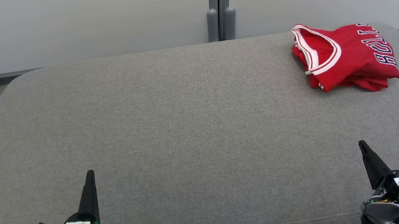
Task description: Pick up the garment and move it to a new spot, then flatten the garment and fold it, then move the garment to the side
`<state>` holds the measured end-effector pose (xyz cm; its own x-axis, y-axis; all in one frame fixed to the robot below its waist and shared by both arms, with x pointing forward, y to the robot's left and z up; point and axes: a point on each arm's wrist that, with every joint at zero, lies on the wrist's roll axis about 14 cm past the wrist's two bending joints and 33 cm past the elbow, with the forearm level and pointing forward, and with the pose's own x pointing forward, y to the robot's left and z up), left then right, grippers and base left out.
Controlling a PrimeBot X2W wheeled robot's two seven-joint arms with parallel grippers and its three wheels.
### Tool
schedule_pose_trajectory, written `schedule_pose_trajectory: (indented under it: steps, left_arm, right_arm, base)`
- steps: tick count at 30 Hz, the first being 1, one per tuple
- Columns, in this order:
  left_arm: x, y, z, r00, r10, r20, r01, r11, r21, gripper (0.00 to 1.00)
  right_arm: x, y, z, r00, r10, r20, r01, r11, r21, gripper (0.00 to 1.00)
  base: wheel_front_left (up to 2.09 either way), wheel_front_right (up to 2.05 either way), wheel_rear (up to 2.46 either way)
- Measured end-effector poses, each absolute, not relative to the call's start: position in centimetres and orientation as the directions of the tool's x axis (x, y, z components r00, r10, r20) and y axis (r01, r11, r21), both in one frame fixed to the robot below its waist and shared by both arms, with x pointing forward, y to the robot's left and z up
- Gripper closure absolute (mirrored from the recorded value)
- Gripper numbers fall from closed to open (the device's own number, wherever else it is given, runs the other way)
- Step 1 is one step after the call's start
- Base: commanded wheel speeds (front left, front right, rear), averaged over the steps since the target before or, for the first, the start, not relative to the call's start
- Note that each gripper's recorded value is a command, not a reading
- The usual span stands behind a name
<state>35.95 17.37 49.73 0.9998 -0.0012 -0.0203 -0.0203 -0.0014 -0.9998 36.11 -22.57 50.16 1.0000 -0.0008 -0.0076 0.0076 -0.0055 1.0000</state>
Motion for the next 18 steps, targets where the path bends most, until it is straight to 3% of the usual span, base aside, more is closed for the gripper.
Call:
schedule_pose_trajectory:
  steps: [18]
  left_arm:
    - [35.96, 17.37, 49.73, 1.0, -0.001, -0.02, -0.02, -0.002, -1.0, 1.0]
  right_arm:
    - [36.11, -22.56, 50.16, 1.0, -0.001, -0.008, 0.008, -0.006, 1.0, 1.0]
  base:
    - [0.0, 0.0, 0.0]
